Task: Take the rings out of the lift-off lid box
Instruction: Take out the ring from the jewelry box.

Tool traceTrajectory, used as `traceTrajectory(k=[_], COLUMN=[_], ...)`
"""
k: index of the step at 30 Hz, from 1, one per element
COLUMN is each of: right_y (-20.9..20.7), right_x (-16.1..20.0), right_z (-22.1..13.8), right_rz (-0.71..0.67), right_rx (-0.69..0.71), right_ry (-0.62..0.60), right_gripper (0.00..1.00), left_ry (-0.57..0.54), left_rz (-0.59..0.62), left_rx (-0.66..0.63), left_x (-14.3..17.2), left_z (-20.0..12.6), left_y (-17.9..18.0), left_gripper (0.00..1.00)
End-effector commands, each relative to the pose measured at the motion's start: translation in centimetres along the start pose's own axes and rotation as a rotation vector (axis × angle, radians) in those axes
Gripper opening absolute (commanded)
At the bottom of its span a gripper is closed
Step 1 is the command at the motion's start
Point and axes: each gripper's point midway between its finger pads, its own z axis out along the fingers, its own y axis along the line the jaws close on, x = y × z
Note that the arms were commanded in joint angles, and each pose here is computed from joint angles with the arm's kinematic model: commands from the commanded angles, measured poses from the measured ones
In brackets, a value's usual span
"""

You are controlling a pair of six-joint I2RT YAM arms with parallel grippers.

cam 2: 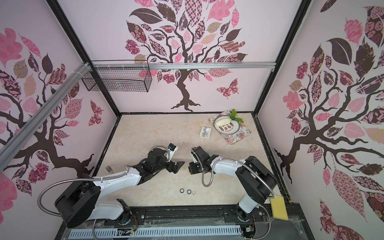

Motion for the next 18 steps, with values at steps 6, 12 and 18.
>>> traceTrajectory(k=[6,12,18], right_y=[1.7,1.9,1.8], right_x=[0.7,1.5,1.8], right_z=[-1.8,-2.0,-1.8], right_rz=[-0.123,-0.129,-0.111], right_rx=[-0.061,-0.096,-0.105], right_ry=[0.007,0.008,0.006], right_gripper=[0.00,0.00,0.00], left_ry=[0.021,0.043,0.048], left_rz=[-0.010,-0.019,-0.041], left_rx=[0.033,0.091,0.131], left_x=[1.0,1.5,2.1], left_z=[0.7,1.8,2.3], left_y=[-0.3,-1.2,-1.9], left_gripper=[0.98,0.98,0.98])
